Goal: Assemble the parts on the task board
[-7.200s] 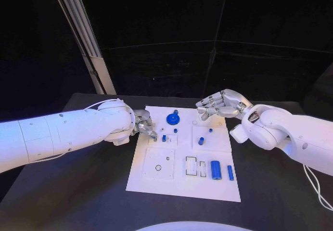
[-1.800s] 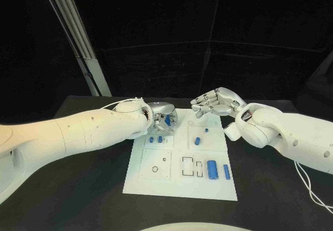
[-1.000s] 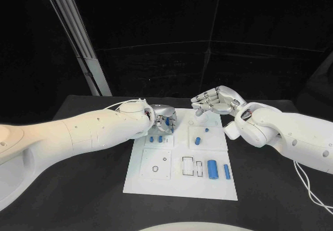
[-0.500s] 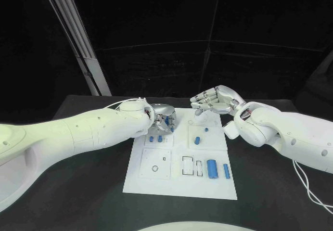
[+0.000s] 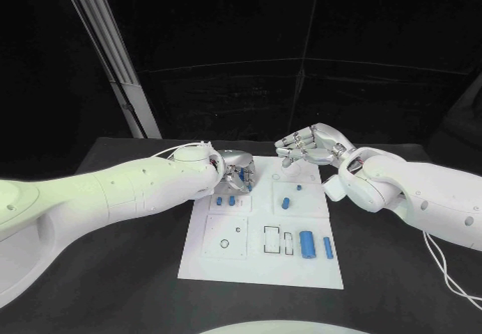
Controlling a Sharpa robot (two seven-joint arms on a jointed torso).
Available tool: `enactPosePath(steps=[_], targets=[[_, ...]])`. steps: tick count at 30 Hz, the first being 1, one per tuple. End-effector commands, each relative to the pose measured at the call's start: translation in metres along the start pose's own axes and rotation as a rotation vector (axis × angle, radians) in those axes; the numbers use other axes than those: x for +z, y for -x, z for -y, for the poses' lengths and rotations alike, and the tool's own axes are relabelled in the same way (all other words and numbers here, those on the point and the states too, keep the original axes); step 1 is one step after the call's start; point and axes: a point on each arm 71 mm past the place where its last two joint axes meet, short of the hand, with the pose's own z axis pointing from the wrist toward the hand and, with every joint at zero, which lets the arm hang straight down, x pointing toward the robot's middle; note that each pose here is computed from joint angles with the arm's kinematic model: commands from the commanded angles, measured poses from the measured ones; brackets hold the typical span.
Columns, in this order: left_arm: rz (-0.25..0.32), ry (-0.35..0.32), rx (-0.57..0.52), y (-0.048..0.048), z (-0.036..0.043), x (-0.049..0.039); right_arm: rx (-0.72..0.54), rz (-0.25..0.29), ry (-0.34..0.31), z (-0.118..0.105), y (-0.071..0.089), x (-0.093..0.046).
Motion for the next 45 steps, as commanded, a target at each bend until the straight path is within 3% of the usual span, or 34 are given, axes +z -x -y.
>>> enactPosePath(steps=[1, 7, 16, 22, 28, 32, 45], targets=[[0.02, 0.013, 0.0, -0.0033, -0.005, -0.0029, 0.004, -0.002, 0.014, -0.002, 0.0, 0.0], [0.072, 0.005, -0.029, 0.0008, -0.009, -0.0116, 0.003, 0.002, 0.012, -0.001, 0.001, 0.0], [0.131, 0.016, -0.084, 0.0151, -0.0204, -0.0345, 0.0, 0.008, 0.01, 0.0, 0.003, -0.001], [0.136, 0.036, -0.124, 0.0212, -0.0286, -0.0467, 0.001, 0.006, 0.01, 0.0, 0.003, -0.001], [0.096, 0.075, -0.152, 0.0231, -0.0412, -0.0584, 0.002, 0.004, 0.01, 0.0, 0.002, 0.0], [0.063, 0.095, -0.158, 0.0222, -0.0453, -0.0601, 0.003, 0.002, 0.01, 0.0, 0.002, 0.001], [0.022, 0.102, -0.157, 0.0177, -0.045, -0.0524, 0.004, 0.0, 0.011, 0.0, 0.0, 0.001]])
